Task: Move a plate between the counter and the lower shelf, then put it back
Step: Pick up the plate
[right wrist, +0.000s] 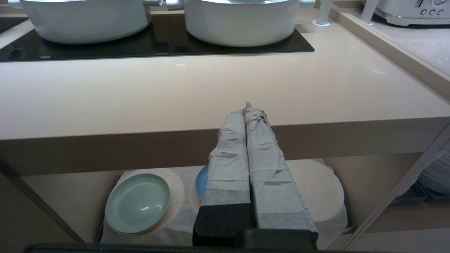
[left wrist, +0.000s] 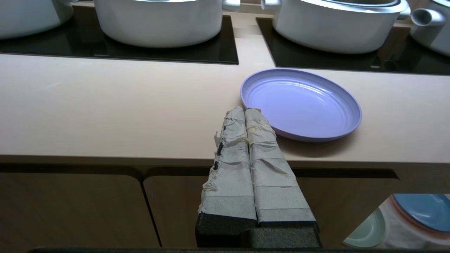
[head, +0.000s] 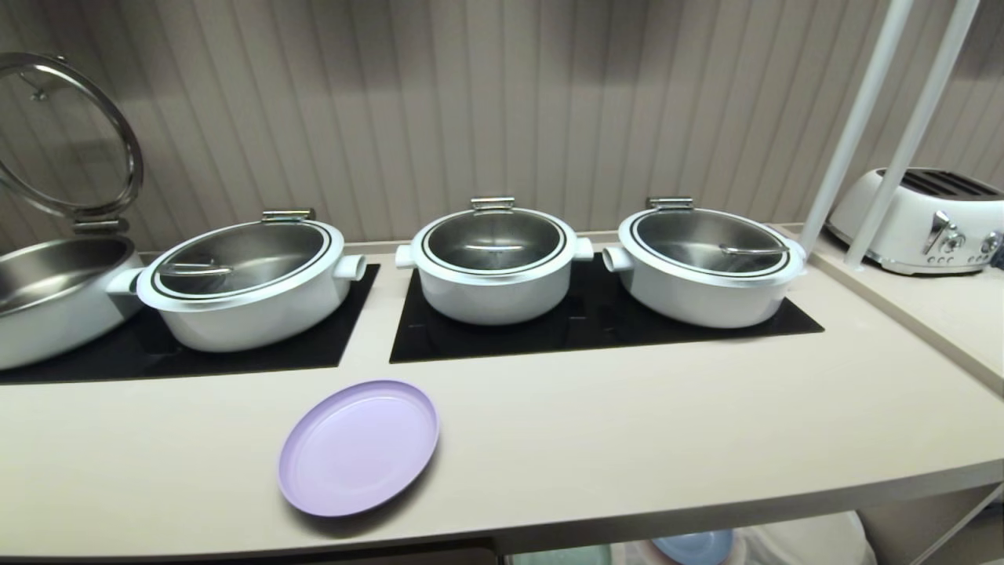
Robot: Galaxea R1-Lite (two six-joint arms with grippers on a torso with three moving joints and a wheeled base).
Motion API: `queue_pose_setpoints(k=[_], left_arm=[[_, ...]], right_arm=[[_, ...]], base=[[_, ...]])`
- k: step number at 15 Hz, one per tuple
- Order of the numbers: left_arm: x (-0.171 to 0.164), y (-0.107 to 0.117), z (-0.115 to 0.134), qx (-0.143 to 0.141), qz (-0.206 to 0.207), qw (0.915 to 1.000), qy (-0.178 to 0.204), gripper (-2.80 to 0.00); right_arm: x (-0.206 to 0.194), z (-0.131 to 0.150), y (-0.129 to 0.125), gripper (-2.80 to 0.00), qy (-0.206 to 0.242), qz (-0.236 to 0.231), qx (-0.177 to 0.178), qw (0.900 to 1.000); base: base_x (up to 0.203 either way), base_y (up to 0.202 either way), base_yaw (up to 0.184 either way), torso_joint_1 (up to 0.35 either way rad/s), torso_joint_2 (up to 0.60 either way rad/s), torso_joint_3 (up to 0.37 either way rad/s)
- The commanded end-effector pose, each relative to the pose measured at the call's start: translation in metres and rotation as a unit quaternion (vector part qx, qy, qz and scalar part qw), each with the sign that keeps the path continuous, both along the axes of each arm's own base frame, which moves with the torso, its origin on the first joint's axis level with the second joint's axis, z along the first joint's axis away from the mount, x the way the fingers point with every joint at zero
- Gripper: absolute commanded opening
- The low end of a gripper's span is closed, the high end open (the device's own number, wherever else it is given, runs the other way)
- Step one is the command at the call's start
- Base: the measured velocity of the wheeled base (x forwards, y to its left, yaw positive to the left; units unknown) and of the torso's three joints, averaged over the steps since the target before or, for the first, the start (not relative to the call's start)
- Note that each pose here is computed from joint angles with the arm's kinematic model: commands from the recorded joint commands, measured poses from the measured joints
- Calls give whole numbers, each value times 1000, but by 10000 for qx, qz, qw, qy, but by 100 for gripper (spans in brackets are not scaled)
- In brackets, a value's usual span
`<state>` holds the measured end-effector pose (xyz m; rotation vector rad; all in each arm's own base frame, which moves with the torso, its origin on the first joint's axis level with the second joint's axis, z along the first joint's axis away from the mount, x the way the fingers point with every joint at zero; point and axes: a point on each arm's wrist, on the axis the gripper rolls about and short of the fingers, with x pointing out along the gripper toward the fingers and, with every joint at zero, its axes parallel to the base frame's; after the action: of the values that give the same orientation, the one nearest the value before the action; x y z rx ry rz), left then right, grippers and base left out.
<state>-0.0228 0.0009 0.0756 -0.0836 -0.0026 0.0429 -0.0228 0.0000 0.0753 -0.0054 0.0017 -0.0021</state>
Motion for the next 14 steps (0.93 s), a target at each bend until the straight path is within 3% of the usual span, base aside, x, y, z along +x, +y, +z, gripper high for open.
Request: queue_pose_setpoints(k=[1,6,10,14], left_arm=[[0,0,0,-4,8,10000,-4,-280],[0,0,0,-4,8,10000,-4,-280],[0,0,0,-8,8,10000,-9,-280],[0,0,0,-11,8,10000,-12,-280]], right_arm=[[0,0,0,-280,-1,-4,-3,10000],[0,0,0,-280,-1,-2,-3,10000],[0,0,0,-280,-1,-1,-3,10000],[0,0,0,-280,-1,-5,-3,10000]], base=[[0,0,0,0,0,0],[0,0,0,0,0,0],[-132,0,1,-2,3,0],[0,0,0,0,0,0]])
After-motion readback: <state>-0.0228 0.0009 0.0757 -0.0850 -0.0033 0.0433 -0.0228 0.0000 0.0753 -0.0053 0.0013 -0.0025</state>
